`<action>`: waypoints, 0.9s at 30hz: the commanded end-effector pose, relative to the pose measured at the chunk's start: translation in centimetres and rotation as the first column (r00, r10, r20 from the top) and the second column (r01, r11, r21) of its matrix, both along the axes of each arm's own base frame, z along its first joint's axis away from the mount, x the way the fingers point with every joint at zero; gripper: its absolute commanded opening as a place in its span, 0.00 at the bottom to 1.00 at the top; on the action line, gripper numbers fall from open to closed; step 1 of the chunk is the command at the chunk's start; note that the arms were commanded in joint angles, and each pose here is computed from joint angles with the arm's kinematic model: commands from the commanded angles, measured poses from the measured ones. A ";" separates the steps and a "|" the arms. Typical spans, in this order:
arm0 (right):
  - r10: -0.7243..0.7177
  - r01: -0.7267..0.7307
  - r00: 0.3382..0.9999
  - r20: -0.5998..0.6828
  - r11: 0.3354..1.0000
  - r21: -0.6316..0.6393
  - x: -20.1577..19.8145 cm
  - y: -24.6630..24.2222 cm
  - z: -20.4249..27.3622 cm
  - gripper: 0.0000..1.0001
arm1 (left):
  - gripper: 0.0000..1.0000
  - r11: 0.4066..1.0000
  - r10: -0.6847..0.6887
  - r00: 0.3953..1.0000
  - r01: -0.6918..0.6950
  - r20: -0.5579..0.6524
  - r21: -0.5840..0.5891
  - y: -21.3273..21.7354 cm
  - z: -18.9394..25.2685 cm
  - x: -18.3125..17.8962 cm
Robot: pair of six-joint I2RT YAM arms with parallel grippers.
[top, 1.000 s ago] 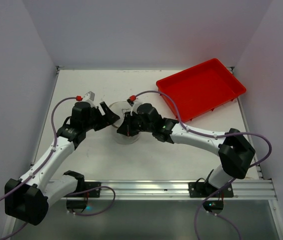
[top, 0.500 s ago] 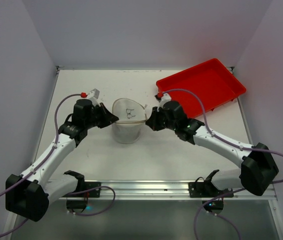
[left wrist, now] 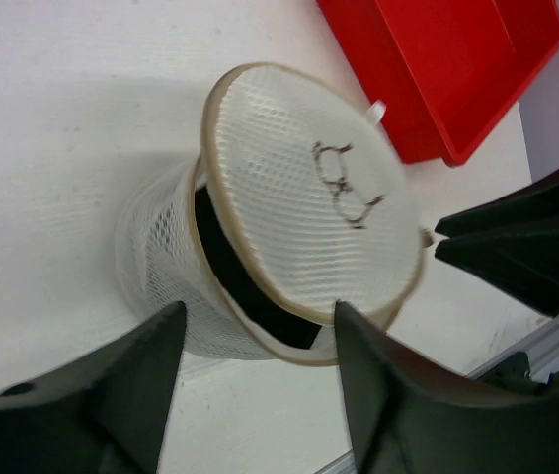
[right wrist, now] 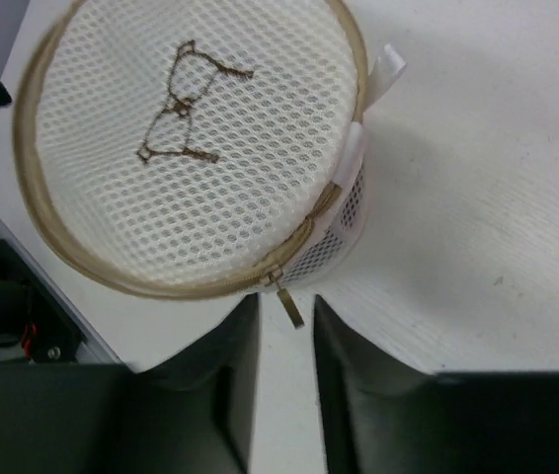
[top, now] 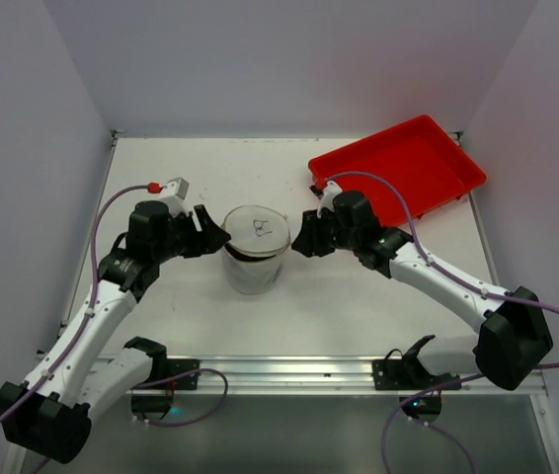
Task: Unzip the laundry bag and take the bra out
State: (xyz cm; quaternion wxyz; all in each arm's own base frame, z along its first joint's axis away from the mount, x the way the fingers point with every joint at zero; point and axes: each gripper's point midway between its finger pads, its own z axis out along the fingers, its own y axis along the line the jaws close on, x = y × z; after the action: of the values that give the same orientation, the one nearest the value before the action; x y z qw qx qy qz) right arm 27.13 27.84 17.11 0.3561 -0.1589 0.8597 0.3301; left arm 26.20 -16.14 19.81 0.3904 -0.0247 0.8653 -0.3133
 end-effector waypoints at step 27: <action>-0.083 0.075 0.989 0.125 0.995 0.069 -4.7 -2.6 5.9 0.99 | 0.57 0.987 0.135 0.991 -0.133 -0.016 0.090 2.4 -2.7 2.8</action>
State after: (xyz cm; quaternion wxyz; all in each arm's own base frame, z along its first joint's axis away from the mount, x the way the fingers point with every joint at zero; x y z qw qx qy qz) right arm 22.31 25.14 21.38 0.4080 -0.1412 0.8442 0.3178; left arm 29.76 -12.89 16.61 0.3936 -0.0587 0.8945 -0.2039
